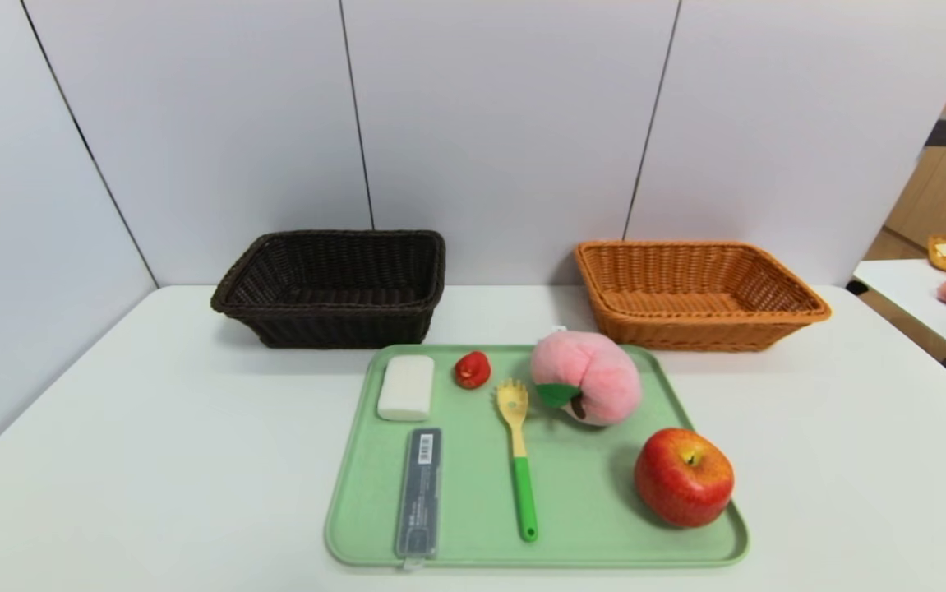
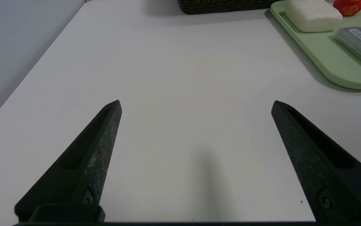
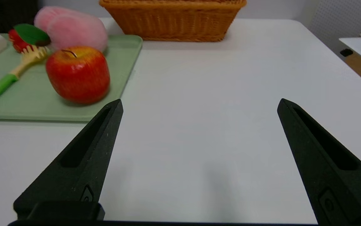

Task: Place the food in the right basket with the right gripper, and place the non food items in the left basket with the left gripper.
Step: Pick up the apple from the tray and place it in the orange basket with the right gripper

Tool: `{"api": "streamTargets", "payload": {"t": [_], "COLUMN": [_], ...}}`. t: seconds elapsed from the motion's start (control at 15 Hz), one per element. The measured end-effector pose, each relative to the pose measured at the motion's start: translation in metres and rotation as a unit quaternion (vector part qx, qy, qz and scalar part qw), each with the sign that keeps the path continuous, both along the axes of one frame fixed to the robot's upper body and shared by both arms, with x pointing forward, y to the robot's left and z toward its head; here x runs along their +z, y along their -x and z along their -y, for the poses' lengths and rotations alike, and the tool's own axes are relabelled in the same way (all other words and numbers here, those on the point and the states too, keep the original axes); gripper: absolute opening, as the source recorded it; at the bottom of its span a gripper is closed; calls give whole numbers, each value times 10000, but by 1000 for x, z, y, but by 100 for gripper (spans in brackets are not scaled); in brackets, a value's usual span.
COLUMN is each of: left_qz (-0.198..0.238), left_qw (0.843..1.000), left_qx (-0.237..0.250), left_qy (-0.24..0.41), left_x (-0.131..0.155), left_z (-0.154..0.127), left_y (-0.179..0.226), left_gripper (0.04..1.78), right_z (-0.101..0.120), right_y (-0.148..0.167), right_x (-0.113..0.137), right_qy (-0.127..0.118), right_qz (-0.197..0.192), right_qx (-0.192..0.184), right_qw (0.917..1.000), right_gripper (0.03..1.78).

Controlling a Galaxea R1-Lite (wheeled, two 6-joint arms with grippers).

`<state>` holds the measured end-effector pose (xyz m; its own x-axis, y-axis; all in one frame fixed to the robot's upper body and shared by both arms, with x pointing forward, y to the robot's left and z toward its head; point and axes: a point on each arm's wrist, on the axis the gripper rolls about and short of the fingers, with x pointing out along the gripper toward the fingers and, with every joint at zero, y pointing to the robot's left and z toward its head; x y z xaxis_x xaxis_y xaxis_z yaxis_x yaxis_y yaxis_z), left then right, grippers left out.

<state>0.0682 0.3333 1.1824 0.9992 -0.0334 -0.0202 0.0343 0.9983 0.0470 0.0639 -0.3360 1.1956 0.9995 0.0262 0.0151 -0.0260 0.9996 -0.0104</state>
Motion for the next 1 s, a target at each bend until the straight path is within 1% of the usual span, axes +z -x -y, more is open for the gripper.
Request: {"api": "streamTargets", "payload": {"t": [0.07, 0.2, 0.33, 0.47, 0.67, 0.8, 0.87, 0.93, 1.0], "left_qz": [3, 4, 140, 267, 155, 88, 99, 113, 110], "left_qw": [10000, 9999, 9997, 9996, 9998, 9997, 9996, 9995, 9994], "left_qx": [-15, 42, 50, 46, 127, 214, 234, 233, 187], "left_qy": [-39, -168, -187, -31, 53, 99, 144, 198, 260], "left_x": [0, 0, 8, 24, 54, 96, 122, 150, 173], "left_z": [0, 0, 0, 0, -1, -1, -1, -1, -1], "left_y": [0, 0, 2, 9, 11, 3, -4, -15, -27], "left_gripper": [169, 169, 169, 169, 169, 169, 169, 169, 169], "right_z": [-1, -2, -3, -5, -5, -5, -5, -5, -6], "right_y": [4, 15, 21, 16, -18, -54, -73, -92, -112], "right_x": [14, 49, 90, 129, 174, 195, 200, 202, 203], "right_qy": [-1, -2, -15, -60, -214, -404, -506, -614, -721], "right_qz": [108, 243, 137, -276, -1196, -1746, -2030, -2334, -2683], "right_qx": [130, 424, 704, 925, 1025, 1005, 994, 966, 931], "right_qw": [9999, 9988, 9974, 9953, 9873, 9787, 9728, 9656, 9561], "right_gripper": [170, 170, 170, 170, 170, 170, 170, 170, 170]}}
